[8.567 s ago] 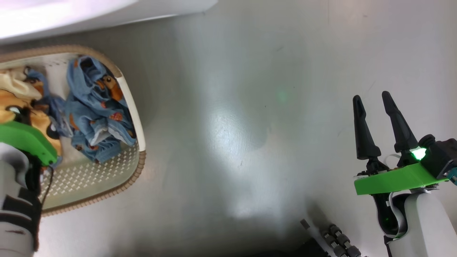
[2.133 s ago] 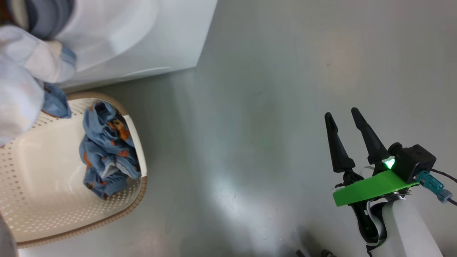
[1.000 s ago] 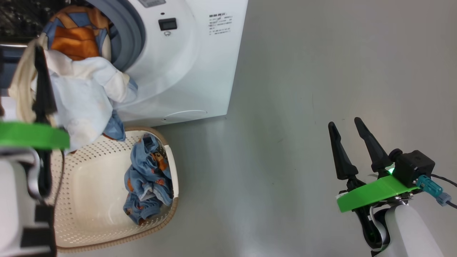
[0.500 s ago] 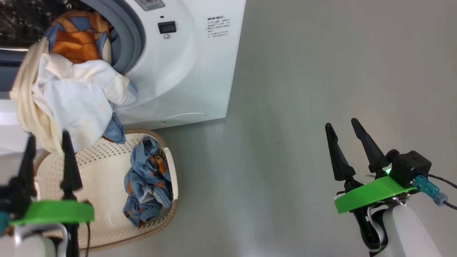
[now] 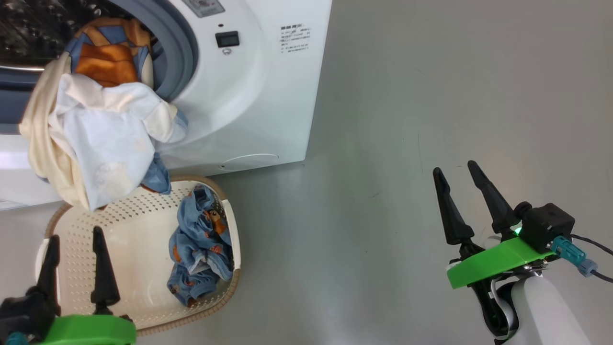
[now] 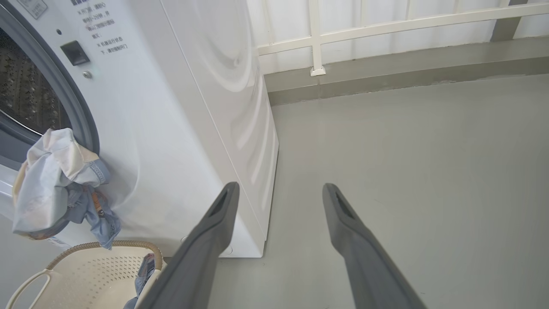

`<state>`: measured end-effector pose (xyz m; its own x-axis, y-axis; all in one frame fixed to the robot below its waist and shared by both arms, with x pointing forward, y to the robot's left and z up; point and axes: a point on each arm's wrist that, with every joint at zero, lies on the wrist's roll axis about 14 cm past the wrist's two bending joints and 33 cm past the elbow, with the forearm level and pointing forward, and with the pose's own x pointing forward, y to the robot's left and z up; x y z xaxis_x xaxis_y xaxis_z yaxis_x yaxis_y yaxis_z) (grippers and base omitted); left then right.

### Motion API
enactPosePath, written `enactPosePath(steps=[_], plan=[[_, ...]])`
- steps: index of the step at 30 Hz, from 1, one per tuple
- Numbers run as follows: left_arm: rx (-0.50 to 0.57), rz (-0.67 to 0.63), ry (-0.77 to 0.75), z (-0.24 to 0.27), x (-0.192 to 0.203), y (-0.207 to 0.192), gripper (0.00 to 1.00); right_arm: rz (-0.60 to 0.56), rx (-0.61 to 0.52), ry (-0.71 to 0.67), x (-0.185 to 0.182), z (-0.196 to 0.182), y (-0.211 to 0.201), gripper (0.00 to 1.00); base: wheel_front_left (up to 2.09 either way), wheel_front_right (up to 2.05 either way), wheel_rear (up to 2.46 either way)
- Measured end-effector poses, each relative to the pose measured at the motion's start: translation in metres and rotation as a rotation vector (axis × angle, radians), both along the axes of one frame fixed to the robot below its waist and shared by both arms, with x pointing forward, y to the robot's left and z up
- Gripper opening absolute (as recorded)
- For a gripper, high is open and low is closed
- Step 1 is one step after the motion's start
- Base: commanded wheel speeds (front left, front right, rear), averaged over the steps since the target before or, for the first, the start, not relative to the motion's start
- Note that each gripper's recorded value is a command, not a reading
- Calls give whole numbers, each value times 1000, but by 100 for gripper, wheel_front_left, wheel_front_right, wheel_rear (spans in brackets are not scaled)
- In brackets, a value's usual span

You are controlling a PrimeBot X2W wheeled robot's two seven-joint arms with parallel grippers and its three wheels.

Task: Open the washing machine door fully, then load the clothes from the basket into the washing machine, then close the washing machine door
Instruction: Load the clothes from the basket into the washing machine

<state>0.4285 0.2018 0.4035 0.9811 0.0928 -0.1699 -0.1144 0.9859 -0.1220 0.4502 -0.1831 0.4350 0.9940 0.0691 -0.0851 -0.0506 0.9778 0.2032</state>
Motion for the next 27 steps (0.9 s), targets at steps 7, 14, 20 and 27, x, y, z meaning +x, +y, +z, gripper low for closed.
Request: enactPosePath(steps=[7, 14, 20, 27], plan=[[-19, 1, 27, -7, -6, -6, 100, 3, -3, 4, 0, -1, 0, 100, 0, 0, 0], [-22, 3, 28, -8, -6, -7, 100, 0, -4, 7, -1, -2, -1, 100, 0, 0, 0], [-25, 4, 34, -11, -5, -7, 100, -2, -6, 15, -1, -6, -2, 100, 0, 0, 0], [-32, 25, 50, -19, 1, -2, 100, -2, -6, 30, 0, -12, -2, 100, 0, 0, 0]])
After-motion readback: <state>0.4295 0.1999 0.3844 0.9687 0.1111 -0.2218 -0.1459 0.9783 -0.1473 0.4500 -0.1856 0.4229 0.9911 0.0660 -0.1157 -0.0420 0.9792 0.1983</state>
